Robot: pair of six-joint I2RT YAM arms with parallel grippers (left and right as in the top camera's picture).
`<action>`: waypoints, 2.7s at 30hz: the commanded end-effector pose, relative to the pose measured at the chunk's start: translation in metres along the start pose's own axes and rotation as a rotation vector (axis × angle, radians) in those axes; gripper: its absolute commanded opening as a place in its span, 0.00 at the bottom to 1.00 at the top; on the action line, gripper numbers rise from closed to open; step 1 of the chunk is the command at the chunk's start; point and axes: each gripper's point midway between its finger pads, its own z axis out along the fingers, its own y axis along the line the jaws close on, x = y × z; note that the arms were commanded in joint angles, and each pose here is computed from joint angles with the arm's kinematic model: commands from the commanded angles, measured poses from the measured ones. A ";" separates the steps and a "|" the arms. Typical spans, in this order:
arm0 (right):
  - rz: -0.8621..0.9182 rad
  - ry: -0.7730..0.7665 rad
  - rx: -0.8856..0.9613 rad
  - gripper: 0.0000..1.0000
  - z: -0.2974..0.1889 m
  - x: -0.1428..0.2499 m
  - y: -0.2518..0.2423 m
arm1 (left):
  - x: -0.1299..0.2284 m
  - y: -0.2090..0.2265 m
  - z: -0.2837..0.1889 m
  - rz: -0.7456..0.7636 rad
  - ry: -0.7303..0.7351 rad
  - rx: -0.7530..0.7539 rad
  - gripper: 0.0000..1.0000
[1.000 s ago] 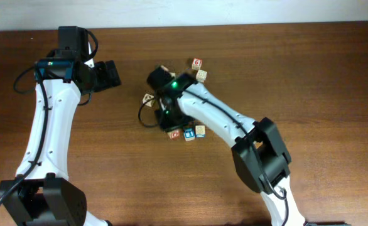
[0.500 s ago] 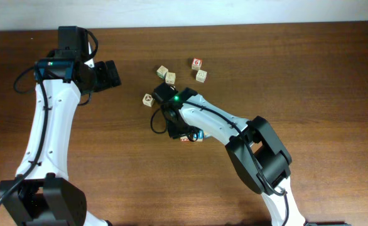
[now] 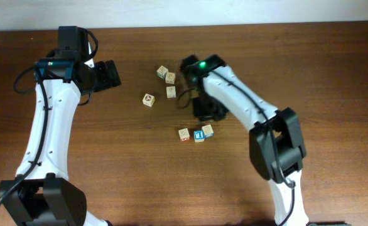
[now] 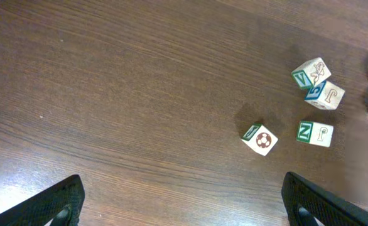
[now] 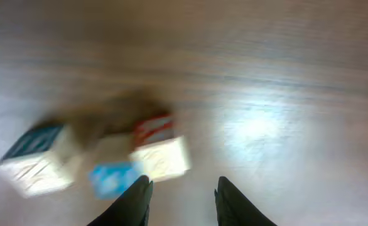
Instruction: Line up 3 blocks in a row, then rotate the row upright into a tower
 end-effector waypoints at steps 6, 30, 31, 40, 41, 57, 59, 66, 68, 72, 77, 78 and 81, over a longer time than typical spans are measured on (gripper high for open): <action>-0.085 0.100 -0.106 0.32 0.049 0.014 -0.013 | -0.004 0.001 -0.001 -0.011 -0.012 -0.008 0.99; -0.199 0.094 -0.123 0.12 0.006 0.084 0.080 | -0.004 0.001 -0.001 -0.011 -0.012 -0.008 0.99; -0.187 0.081 -0.100 0.09 0.013 0.084 0.080 | -0.004 0.001 -0.001 -0.011 -0.012 -0.008 0.99; -0.156 -0.037 -0.137 0.04 0.044 0.062 0.094 | -0.004 0.001 -0.001 -0.011 -0.012 -0.008 0.99; -0.156 -0.045 -0.141 0.04 0.043 0.061 0.095 | -0.004 0.001 -0.001 -0.011 -0.012 -0.008 0.99; -0.086 -0.023 -0.154 0.05 0.006 0.069 0.031 | -0.004 0.001 -0.001 -0.011 -0.012 -0.008 0.99; -0.062 -0.026 -0.157 0.05 0.026 0.071 0.031 | -0.004 0.001 -0.001 -0.011 -0.012 -0.008 0.99; -0.029 -0.061 -0.232 0.04 0.045 0.067 0.049 | -0.004 0.001 -0.001 -0.011 -0.012 -0.008 0.99; -0.006 -0.075 -0.244 0.04 0.044 0.062 0.052 | -0.004 0.001 -0.001 -0.011 -0.012 -0.008 0.99; -0.005 -0.116 -0.265 0.04 0.042 0.053 0.057 | -0.004 0.001 -0.001 -0.011 -0.012 -0.008 0.99; -0.006 -0.131 -0.276 0.04 0.041 0.049 0.059 | -0.004 0.001 -0.001 -0.011 -0.012 -0.008 0.99; -0.008 -0.119 -0.282 0.04 0.041 0.052 0.060 | -0.004 0.001 -0.001 -0.011 -0.012 -0.008 0.99; -0.040 -0.054 -0.350 0.04 0.038 0.068 0.074 | -0.004 0.001 -0.001 -0.011 -0.012 -0.008 0.99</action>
